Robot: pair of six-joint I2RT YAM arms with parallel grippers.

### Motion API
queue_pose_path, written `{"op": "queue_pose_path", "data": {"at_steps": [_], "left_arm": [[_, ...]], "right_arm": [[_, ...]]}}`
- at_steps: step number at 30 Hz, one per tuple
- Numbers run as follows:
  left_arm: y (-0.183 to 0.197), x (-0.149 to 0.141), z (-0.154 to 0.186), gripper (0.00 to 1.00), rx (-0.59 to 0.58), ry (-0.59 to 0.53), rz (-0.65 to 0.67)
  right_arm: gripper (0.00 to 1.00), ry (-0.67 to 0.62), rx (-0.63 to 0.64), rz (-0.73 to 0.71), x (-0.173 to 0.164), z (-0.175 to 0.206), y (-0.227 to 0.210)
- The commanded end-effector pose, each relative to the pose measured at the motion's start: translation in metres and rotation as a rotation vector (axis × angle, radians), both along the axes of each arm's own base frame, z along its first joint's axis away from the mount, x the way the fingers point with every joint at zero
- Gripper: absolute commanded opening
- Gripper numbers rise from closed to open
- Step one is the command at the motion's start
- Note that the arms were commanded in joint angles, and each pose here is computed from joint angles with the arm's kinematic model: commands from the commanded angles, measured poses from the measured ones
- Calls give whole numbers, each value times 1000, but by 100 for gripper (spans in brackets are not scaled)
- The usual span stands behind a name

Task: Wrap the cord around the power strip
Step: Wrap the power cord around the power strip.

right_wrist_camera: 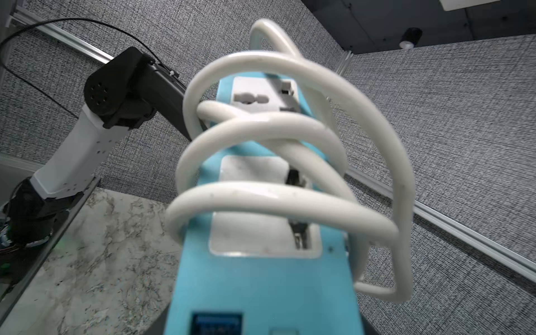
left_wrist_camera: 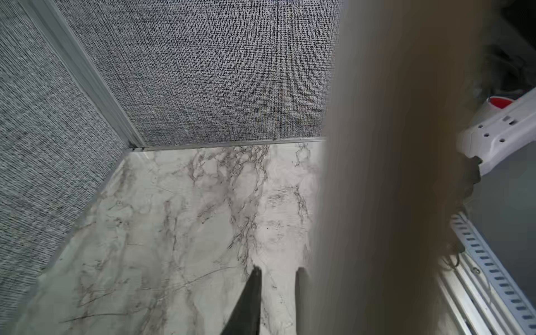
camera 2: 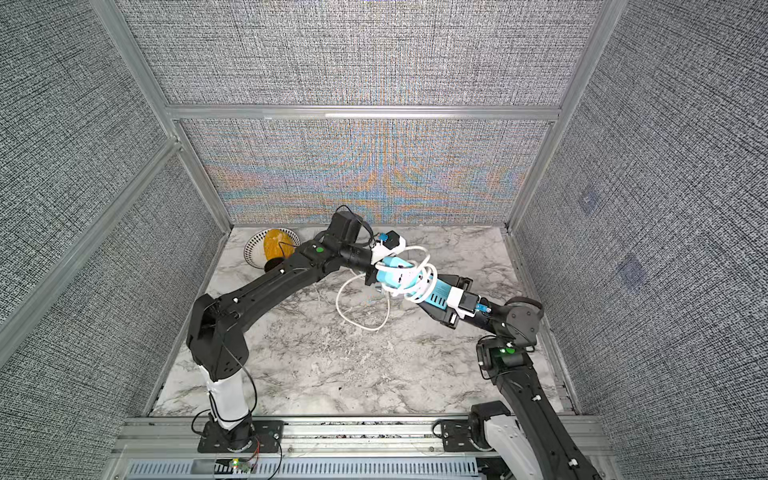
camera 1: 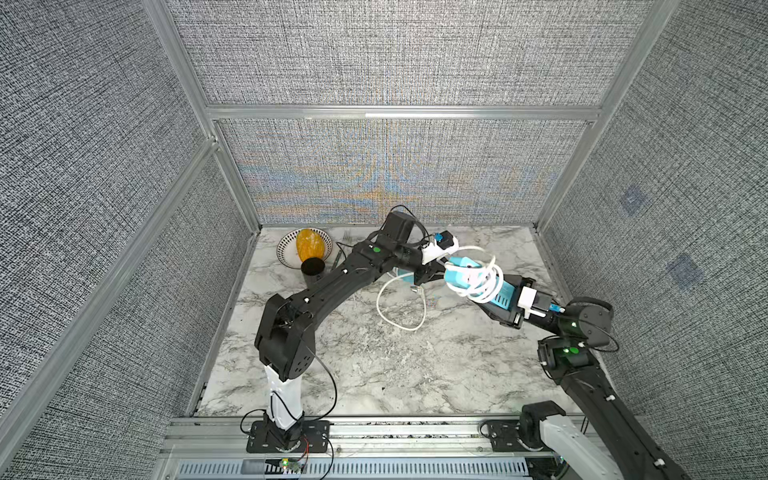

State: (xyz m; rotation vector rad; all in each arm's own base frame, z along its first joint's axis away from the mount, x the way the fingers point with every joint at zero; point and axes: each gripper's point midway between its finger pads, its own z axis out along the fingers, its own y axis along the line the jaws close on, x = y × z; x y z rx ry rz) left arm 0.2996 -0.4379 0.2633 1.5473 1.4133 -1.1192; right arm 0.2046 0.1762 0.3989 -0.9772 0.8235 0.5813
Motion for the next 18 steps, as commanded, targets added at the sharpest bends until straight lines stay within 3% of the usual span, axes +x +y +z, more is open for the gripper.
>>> {"op": "queue_pose_path", "data": {"at_steps": [1,12,18], "left_arm": [[-11,6,3,24,-74,45,32],[-7,7,-61,22,10,127,136],[-4,-2,-87,16,70,163,168]], "right_arm": [[0,-102,121,-124,7,32,-17],[0,-116,198,-409,43,44,-48],[0,-70,165,-585,73,42,-66]]}}
